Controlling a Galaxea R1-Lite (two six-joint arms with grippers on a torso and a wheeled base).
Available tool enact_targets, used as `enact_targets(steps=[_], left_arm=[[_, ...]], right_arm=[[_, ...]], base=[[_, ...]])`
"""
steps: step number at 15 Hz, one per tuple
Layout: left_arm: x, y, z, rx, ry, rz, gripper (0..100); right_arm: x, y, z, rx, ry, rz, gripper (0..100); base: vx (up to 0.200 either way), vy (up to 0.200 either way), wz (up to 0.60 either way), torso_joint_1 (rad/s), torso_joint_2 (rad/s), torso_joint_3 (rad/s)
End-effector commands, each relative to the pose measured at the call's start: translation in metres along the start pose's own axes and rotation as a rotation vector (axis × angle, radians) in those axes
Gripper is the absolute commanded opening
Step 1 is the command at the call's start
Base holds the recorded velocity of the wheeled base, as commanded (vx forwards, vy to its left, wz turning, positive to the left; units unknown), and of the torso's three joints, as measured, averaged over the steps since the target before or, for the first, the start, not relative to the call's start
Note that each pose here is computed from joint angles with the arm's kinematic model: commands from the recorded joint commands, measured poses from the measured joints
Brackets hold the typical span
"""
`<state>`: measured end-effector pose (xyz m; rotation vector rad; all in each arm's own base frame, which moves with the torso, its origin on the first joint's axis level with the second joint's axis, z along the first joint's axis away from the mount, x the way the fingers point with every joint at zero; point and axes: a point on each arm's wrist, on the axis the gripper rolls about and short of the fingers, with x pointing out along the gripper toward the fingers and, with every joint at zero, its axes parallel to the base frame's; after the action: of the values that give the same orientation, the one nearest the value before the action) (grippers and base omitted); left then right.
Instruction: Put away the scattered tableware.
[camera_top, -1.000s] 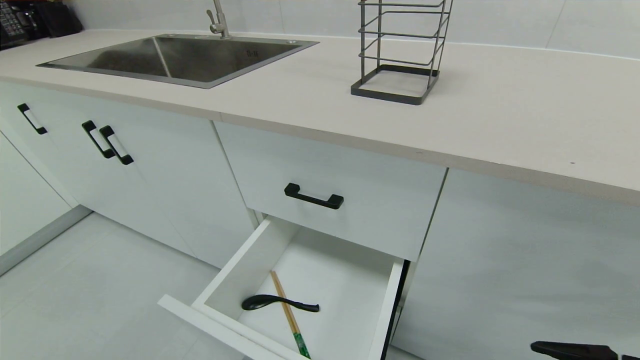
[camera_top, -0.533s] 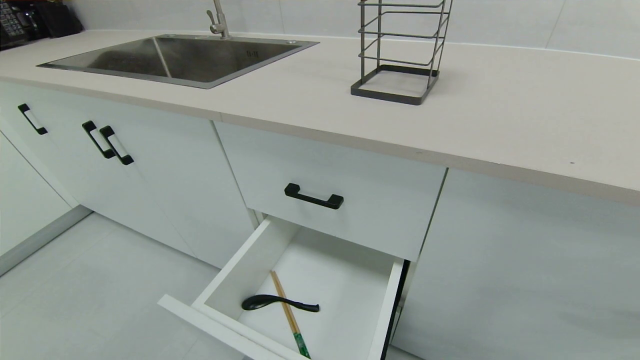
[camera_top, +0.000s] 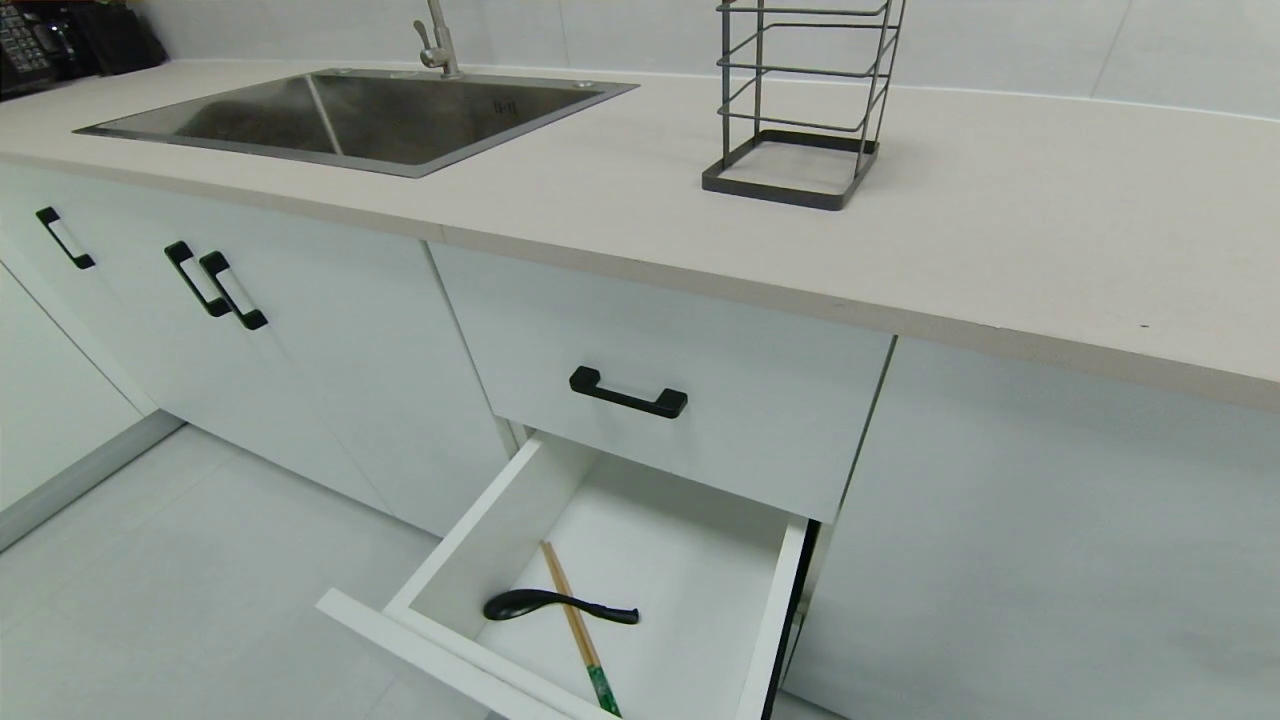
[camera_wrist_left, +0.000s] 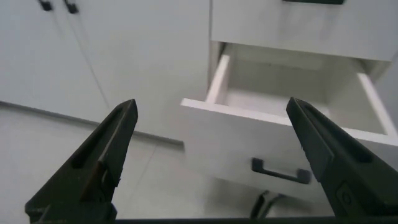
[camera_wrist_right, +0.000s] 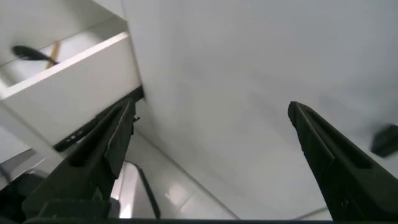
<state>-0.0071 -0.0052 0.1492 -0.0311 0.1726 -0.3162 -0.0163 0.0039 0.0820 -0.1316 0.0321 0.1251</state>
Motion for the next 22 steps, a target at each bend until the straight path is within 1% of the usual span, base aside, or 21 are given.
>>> enact_targets(steps=[1, 2, 3, 4, 5, 6, 8, 9, 10, 11, 12, 14, 15, 16, 17, 19, 21, 22], left_arm=[[0.042, 0.007, 0.009, -0.082, 0.29, -0.124, 100], [0.045, 0.008, 0.008, -0.091, 0.315, -0.132, 100], [0.056, 0.01, 0.003, -0.116, 0.399, -0.148, 100], [0.068, 0.012, 0.0, -0.135, 0.479, -0.156, 100], [0.076, 0.012, -0.003, -0.143, 0.534, -0.17, 100], [0.081, 0.012, -0.005, -0.146, 0.572, -0.181, 100], [0.092, 0.01, -0.015, -0.152, 0.69, -0.22, 100], [0.101, 0.009, -0.02, -0.145, 0.753, -0.244, 100], [0.111, 0.006, -0.022, -0.12, 0.804, -0.28, 100], [0.118, 0.004, -0.024, -0.093, 0.817, -0.303, 100], [0.126, 0.003, -0.026, -0.059, 0.827, -0.323, 100], [0.138, 0.003, -0.028, 0.002, 0.841, -0.352, 100], [0.146, 0.003, -0.029, 0.039, 0.85, -0.368, 100], [0.152, 0.004, -0.031, 0.064, 0.852, -0.359, 100], [0.155, 0.004, -0.032, 0.078, 0.855, -0.34, 100], [0.166, 0.005, -0.031, 0.115, 0.824, -0.285, 100], [0.173, 0.005, -0.033, 0.137, 0.817, -0.245, 100], [0.175, 0.006, -0.033, 0.142, 0.814, -0.233, 100]], right_arm=[[-0.002, -0.001, -0.006, 0.027, 0.028, -0.086, 100], [-0.003, -0.001, -0.006, 0.052, 0.026, -0.103, 100], [-0.005, -0.002, -0.006, 0.133, -0.001, -0.125, 100], [-0.007, -0.002, -0.007, 0.138, -0.031, -0.123, 100], [-0.007, -0.002, -0.007, 0.139, -0.031, -0.129, 100], [-0.007, -0.002, -0.007, 0.139, -0.031, -0.129, 100], [-0.007, -0.002, -0.007, 0.141, -0.031, -0.128, 100], [-0.007, -0.002, -0.007, 0.141, -0.031, -0.128, 100], [-0.007, -0.002, -0.007, 0.139, -0.031, -0.128, 100], [-0.007, -0.002, -0.007, 0.14, -0.029, -0.128, 100], [-0.007, -0.002, -0.007, 0.136, -0.029, -0.128, 100], [-0.007, -0.002, -0.007, 0.135, -0.029, -0.126, 100], [-0.007, -0.002, -0.007, 0.135, -0.029, -0.123, 100], [-0.007, -0.002, -0.007, 0.138, -0.03, -0.123, 100], [-0.007, -0.002, -0.007, 0.144, -0.03, -0.128, 100], [-0.007, -0.002, -0.007, 0.163, -0.032, -0.135, 100], [-0.007, -0.003, -0.007, 0.164, -0.031, -0.152, 100], [-0.007, -0.003, -0.007, 0.164, -0.031, -0.157, 100]], base=[[0.0, 0.0, 0.0, 0.0, 0.0, 0.0], [0.0, 0.0, 0.0, 0.0, 0.0, 0.0], [0.0, 0.0, 0.0, 0.0, 0.0, 0.0], [0.0, 0.0, 0.0, 0.0, 0.0, 0.0], [0.0, 0.0, 0.0, 0.0, 0.0, 0.0], [0.0, 0.0, 0.0, 0.0, 0.0, 0.0], [0.0, 0.0, 0.0, 0.0, 0.0, 0.0], [0.0, 0.0, 0.0, 0.0, 0.0, 0.0], [0.0, 0.0, 0.0, 0.0, 0.0, 0.0], [0.0, 0.0, 0.0, 0.0, 0.0, 0.0], [0.0, 0.0, 0.0, 0.0, 0.0, 0.0], [0.0, 0.0, 0.0, 0.0, 0.0, 0.0], [0.0, 0.0, 0.0, 0.0, 0.0, 0.0], [0.0, 0.0, 0.0, 0.0, 0.0, 0.0], [0.0, 0.0, 0.0, 0.0, 0.0, 0.0], [0.0, 0.0, 0.0, 0.0, 0.0, 0.0], [0.0, 0.0, 0.0, 0.0, 0.0, 0.0], [0.0, 0.0, 0.0, 0.0, 0.0, 0.0]])
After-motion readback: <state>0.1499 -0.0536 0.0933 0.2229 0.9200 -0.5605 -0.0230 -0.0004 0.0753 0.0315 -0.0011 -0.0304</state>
